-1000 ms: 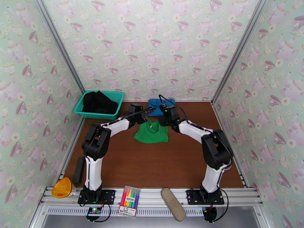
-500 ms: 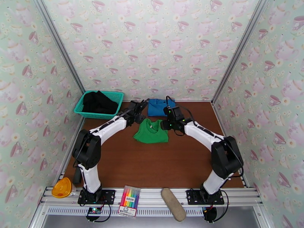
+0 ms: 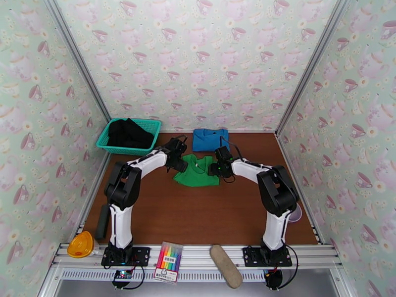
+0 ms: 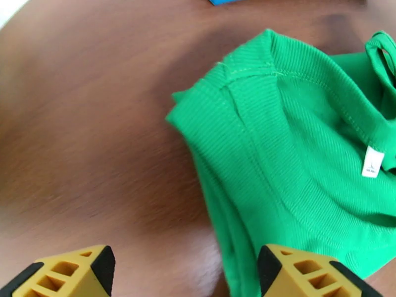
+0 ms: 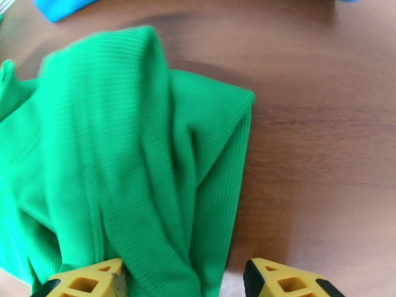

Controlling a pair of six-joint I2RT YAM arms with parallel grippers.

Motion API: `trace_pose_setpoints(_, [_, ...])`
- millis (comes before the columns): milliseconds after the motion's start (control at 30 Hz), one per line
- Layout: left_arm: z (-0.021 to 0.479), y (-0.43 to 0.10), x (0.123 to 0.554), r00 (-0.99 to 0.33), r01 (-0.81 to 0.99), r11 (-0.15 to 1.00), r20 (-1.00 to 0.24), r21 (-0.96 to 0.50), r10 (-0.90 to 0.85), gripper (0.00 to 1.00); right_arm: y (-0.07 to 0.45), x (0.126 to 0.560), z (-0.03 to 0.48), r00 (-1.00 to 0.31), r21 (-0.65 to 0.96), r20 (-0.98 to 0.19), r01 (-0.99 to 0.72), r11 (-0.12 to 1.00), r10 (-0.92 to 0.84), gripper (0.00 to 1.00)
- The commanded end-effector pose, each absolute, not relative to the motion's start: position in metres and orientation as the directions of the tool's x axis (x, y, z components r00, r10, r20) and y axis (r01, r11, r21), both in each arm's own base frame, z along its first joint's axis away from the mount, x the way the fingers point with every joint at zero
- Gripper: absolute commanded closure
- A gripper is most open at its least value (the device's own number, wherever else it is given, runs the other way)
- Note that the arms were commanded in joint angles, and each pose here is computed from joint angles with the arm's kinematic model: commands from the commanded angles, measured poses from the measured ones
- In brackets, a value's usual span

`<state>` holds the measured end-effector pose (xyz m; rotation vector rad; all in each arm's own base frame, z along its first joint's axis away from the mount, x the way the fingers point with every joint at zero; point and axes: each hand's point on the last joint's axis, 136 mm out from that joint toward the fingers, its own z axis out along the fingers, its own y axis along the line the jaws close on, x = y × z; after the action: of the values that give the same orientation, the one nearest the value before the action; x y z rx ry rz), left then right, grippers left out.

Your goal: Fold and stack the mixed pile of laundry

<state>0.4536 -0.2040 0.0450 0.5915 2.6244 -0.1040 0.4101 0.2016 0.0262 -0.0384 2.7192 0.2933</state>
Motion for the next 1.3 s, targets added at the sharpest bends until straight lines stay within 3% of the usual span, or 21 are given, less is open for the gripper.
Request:
trace_pose_setpoints(0, [0.035, -0.216, 0.452, -0.837, 0.418, 0.907, -0.414, -0.058, 0.359, 0.23, 0.201, 0.416, 0.016, -0.926, 0.190, -0.372, -0.010, 0.982, 0.062, 0.34])
trace_pose_setpoints(100, [0.023, -0.219, 0.449, -0.851, 0.409, 0.909, -0.395, -0.083, 0.347, 0.27, 0.200, 0.414, 0.004, -0.938, 0.173, -0.339, 0.010, 0.985, 0.069, 0.35])
trace_pose_setpoints(233, [0.008, -0.224, 0.443, -0.866, 0.403, 0.909, -0.365, -0.104, 0.341, 0.38, 0.205, 0.411, -0.011, -0.950, 0.165, -0.304, 0.022, 0.986, 0.073, 0.45])
trace_pose_setpoints(367, [-0.004, -0.233, 0.435, -0.875, 0.406, 0.904, -0.341, -0.133, 0.343, 0.51, 0.210, 0.407, -0.025, -0.960, 0.170, -0.271, 0.027, 0.985, 0.073, 0.71])
trace_pose_setpoints(467, [-0.009, -0.237, 0.429, -0.879, 0.409, 0.901, -0.327, -0.147, 0.346, 0.75, 0.212, 0.407, -0.025, -0.962, 0.178, -0.264, 0.024, 0.984, 0.071, 0.98])
trace_pose_setpoints(500, [-0.010, -0.237, 0.428, -0.881, 0.407, 0.901, -0.324, -0.151, 0.344, 0.86, 0.212, 0.407, -0.026, -0.962, 0.181, -0.261, 0.025, 0.983, 0.072, 1.00])
trace_pose_setpoints(567, [-0.010, -0.235, 0.426, -0.885, 0.398, 0.906, -0.320, -0.144, 0.338, 0.97, 0.210, 0.407, -0.024, -0.962, 0.181, -0.261, 0.029, 0.983, 0.076, 1.00])
trace_pose_setpoints(633, [-0.006, -0.231, 0.425, -0.884, 0.388, 0.912, -0.333, -0.131, 0.328, 1.00, 0.207, 0.407, -0.020, -0.960, 0.182, -0.270, 0.032, 0.983, 0.081, 1.00])
trace_pose_setpoints(867, [0.036, -0.217, 0.420, -0.878, 0.320, 0.939, -0.410, -0.124, 0.245, 1.00, 0.193, 0.410, 0.024, -0.929, 0.162, -0.364, 0.001, 0.987, 0.060, 1.00])
trace_pose_setpoints(1267, [0.144, -0.244, 0.428, -0.765, 0.365, 0.923, -0.604, -0.120, 0.225, 1.00, 0.175, 0.422, 0.128, -0.841, 0.101, -0.541, -0.077, 0.992, -0.010, 1.00])
